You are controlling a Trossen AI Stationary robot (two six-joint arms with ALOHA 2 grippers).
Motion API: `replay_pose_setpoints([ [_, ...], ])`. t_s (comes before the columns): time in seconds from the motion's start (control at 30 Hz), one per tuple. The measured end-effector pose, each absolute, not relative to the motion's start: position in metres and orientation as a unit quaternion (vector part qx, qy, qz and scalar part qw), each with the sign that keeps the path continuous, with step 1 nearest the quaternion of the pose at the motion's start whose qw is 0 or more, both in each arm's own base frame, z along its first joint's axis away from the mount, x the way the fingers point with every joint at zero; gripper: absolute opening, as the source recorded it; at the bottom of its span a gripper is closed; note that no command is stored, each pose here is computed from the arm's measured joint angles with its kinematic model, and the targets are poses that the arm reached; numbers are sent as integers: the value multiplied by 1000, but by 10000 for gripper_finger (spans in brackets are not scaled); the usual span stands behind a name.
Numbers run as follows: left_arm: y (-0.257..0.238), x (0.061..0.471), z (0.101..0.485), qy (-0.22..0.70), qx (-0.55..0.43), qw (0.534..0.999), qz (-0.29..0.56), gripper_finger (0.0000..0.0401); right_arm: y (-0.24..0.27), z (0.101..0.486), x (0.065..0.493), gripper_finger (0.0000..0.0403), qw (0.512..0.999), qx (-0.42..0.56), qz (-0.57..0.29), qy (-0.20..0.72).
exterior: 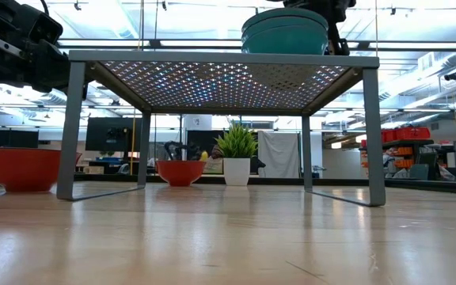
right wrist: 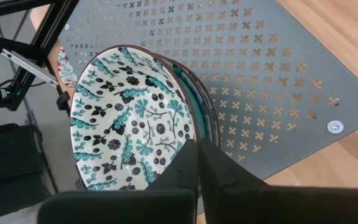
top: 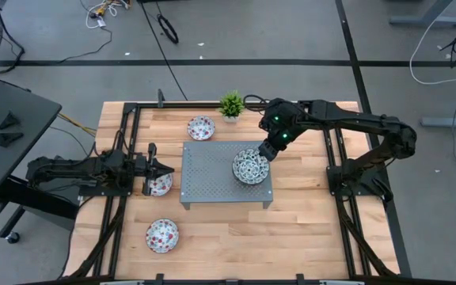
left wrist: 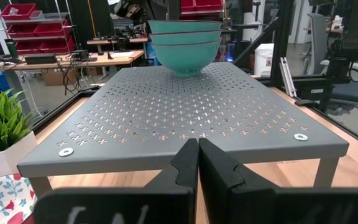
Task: Pick & Place Mini bowls
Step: Stack the blue patterned bowl on the other blue patterned bowls on the shelf, then put the top red patterned bowl on the shelf
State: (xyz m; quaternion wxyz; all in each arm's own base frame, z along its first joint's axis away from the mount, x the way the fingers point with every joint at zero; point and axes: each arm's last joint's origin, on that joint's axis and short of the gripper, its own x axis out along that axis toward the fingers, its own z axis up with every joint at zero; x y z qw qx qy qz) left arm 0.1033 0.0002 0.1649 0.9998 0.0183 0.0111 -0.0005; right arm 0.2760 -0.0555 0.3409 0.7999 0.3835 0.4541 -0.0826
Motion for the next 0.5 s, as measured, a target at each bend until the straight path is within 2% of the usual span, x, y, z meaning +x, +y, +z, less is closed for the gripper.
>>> replay_pose_setpoints([
  [0.2, 0, 103, 165, 11, 18, 1000, -1, 18, -56, 341, 276, 11, 800, 386, -84, 453],
  [0.5, 0, 103, 165, 11, 18, 1000, -1, 18, -56, 341, 277, 75, 798, 389, -86, 451],
])
